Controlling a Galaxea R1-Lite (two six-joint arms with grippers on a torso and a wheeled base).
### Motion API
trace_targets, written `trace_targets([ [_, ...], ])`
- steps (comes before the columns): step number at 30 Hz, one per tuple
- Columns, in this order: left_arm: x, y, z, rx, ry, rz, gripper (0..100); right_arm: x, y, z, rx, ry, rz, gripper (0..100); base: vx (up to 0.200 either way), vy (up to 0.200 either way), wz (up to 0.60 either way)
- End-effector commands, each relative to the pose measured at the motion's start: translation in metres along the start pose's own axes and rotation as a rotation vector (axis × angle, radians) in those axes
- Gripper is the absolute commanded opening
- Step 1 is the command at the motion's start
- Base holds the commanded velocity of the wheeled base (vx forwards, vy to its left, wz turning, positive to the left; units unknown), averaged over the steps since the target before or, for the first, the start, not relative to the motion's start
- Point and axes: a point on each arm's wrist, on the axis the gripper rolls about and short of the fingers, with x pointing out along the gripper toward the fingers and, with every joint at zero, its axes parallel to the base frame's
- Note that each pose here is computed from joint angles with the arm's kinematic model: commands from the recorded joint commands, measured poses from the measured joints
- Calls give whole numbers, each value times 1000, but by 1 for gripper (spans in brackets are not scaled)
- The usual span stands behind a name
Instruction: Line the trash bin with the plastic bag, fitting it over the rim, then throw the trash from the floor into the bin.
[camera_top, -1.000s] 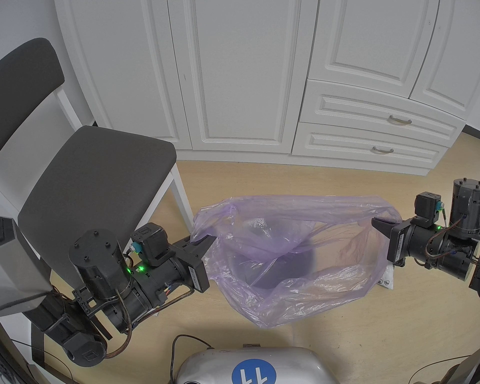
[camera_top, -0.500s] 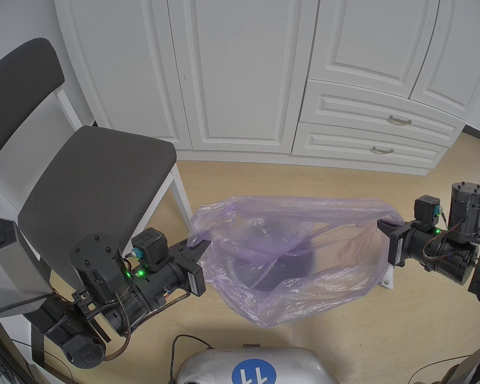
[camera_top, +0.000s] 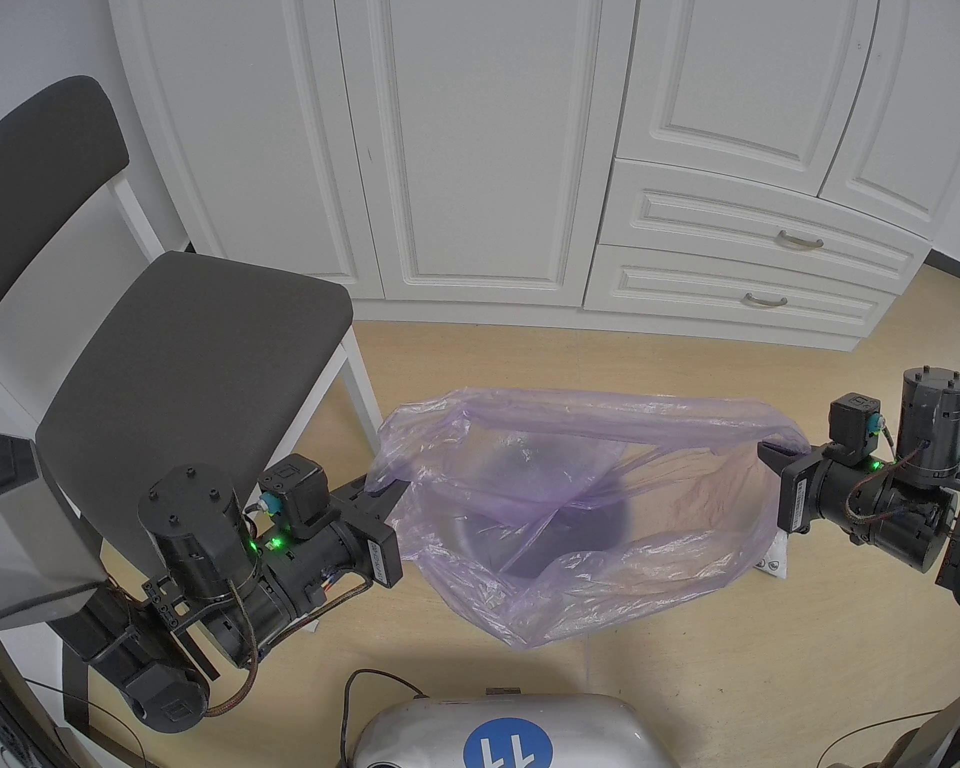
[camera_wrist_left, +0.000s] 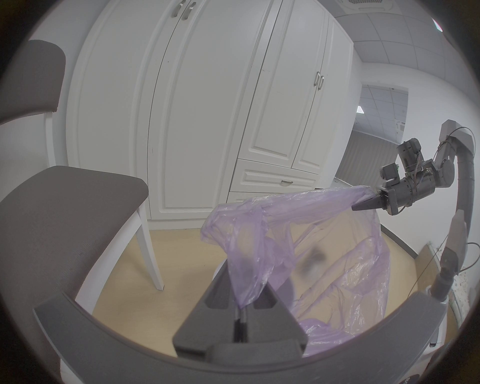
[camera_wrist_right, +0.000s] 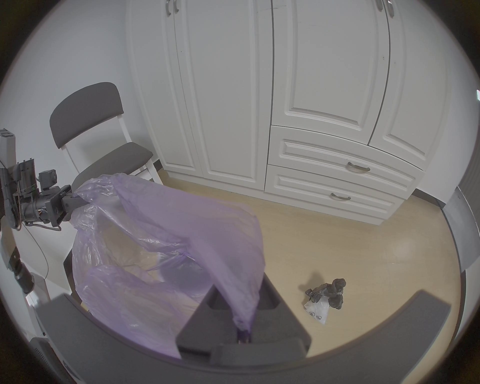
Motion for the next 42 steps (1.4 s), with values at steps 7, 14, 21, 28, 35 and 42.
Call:
trace_targets([
  [7, 1, 3, -2, 1, 9, 10, 0, 1, -2, -1, 2, 6, -10, 0, 0, 0, 0],
  [14, 1, 7, -3, 1, 10, 22, 0, 3, -5, -2, 3, 14, -23, 0, 0, 0, 0],
  [21, 1, 12, -3, 2, 11, 38, 0, 3, -11, -3, 2, 17, -49, 0, 0, 0, 0],
  [28, 2, 15, -4, 3, 14, 47, 0, 1, -16, -2, -5, 12, -61, 0, 0, 0, 0],
  [35, 2, 18, -4, 3, 14, 58, 0, 1, -16, -2, -5, 12, -63, 0, 0, 0, 0],
  [42, 2, 20, -4, 2, 13, 65, 0, 1, -20, -2, -4, 14, -77, 0, 0, 0, 0],
])
